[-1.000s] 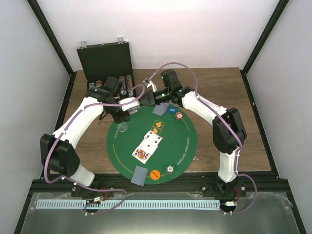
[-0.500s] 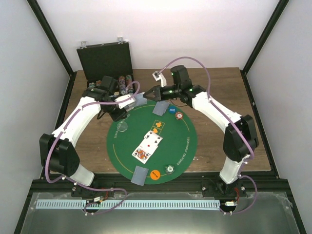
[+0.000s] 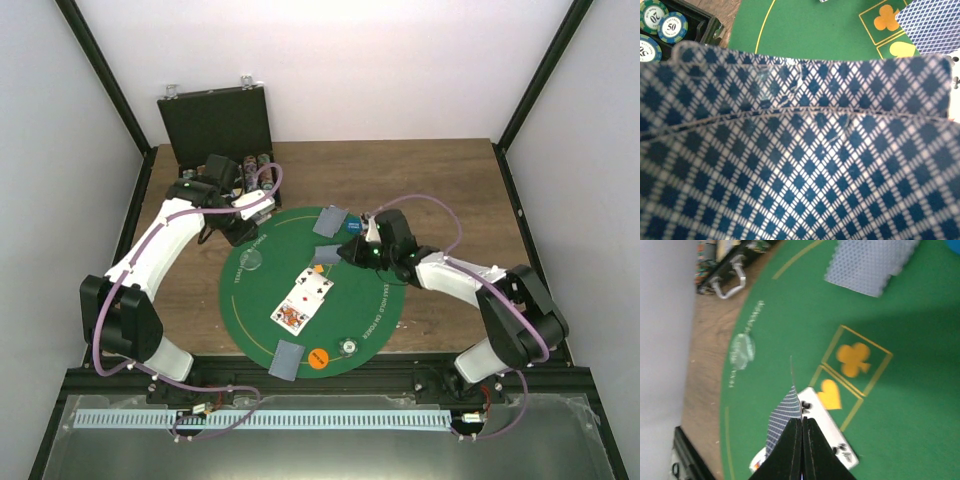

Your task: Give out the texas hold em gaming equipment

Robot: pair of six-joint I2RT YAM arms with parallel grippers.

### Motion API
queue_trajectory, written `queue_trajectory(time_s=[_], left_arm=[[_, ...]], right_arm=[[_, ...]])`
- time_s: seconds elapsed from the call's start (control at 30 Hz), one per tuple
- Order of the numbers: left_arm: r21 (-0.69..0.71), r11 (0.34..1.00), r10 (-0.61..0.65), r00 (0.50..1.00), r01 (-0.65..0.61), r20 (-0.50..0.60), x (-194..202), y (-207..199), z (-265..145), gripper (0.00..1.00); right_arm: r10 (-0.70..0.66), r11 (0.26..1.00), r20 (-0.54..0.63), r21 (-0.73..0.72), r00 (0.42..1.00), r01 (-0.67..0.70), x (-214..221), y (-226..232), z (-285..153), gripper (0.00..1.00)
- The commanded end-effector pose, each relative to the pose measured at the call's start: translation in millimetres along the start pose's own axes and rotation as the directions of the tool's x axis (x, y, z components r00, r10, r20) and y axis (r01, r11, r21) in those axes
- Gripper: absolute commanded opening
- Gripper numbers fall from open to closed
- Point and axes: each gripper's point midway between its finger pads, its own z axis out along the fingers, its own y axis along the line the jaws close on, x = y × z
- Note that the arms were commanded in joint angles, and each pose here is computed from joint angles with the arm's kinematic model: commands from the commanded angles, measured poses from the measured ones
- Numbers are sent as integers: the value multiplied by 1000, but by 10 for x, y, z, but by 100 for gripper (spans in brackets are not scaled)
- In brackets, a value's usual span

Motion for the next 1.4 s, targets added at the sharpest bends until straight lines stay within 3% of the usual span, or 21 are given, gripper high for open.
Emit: queue_trajectory(time_s=[0.0,0.47,0.7,1.03,1.23,1.37], left_arm=[[-29,1000,0,999,1,45,-59,24,-124,40],[-25,1000,6,999,-5,43,-53,19,-108,40],[-26,1000,7,999,-6,40,-57,29,-101,40],[-22,1000,6,999,-5,32,-38,27,-87,40],[-21,1000,9,999,-9,35,-45,24,-94,40],[-13,1000,13,999,-12,37,-51,11,-105,40]], right_arm=[[51,997,151,43,987,-58,-170,-114,39,1],[50,988,69,143,996,-59,70,-394,483,1],[80,979,6,188,997,-79,295,-532,436,22],[60,977,-44,207,997,-50,427,-550,327,25],[20,972,-33,235,999,-11,359,-547,273,33],[-85,970,14,228,996,79,85,-341,173,41]])
